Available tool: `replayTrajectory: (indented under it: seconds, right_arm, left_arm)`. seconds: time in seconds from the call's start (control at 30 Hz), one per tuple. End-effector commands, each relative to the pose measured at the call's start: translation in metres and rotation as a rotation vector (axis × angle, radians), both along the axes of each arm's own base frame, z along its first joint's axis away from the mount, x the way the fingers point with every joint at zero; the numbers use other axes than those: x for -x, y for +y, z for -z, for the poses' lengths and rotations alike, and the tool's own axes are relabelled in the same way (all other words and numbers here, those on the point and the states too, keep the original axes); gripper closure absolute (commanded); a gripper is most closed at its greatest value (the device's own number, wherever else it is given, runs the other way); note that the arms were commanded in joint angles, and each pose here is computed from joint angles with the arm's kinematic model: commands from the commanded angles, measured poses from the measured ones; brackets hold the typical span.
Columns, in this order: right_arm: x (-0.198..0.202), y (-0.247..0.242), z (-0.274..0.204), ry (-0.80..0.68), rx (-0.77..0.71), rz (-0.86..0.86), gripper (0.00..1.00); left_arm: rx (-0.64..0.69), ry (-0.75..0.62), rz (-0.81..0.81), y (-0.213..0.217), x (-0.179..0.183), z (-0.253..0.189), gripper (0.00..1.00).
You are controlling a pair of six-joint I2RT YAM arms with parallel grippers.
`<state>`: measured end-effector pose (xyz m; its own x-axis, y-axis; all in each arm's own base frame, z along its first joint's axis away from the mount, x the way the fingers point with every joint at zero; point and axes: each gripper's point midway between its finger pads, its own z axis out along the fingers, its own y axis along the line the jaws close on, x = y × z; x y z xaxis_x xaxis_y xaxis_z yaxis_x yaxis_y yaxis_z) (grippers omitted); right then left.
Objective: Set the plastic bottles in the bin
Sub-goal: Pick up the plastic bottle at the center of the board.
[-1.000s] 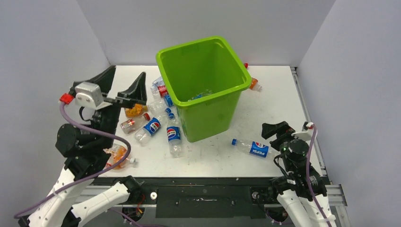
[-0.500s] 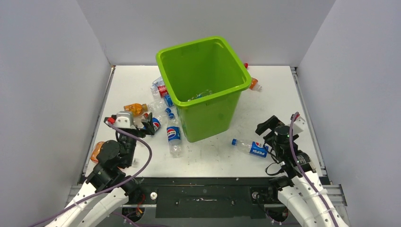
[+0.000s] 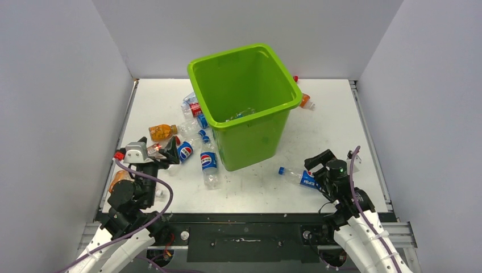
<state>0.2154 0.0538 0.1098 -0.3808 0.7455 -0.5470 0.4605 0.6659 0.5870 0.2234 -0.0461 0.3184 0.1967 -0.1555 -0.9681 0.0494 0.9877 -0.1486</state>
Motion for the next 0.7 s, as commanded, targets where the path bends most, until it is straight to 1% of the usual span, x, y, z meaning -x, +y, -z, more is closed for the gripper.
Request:
replayTrajectory:
  seconds: [0.0,0.07,0.17,0.27,0.33,0.5,0.67]
  right_arm:
    - [0.003,0.004,0.006,0.027,-0.071,0.044,0.1]
    - [0.006,0.005,0.004,0.029,-0.09,0.051,0.1]
    - [0.012,0.012,0.001,0.028,-0.163,0.053,0.1]
    - [0.016,0.008,-0.011,-0.002,-0.177,0.074,0.1]
    - [0.02,0.007,-0.012,0.009,-0.177,0.076,0.1]
    - [0.029,0.008,0.023,0.115,-0.196,0.114,0.1]
    - [0.025,-0.004,0.039,0.145,-0.175,0.213,0.1]
  left_arm:
    - [0.022,-0.03,-0.004,0.001,-0.001,-0.01,0.04]
    - [0.026,-0.033,-0.001,0.0,0.0,-0.01,0.04]
    - [0.024,-0.032,0.009,-0.002,-0.001,-0.01,0.04]
    - [0.019,-0.029,0.016,-0.004,-0.002,-0.009,0.04]
    - [0.017,-0.029,0.022,-0.005,-0.002,-0.009,0.04]
    - [0.015,-0.027,0.024,-0.006,-0.002,-0.009,0.04]
    - [0.013,-0.022,0.017,-0.005,-0.003,-0.007,0.04]
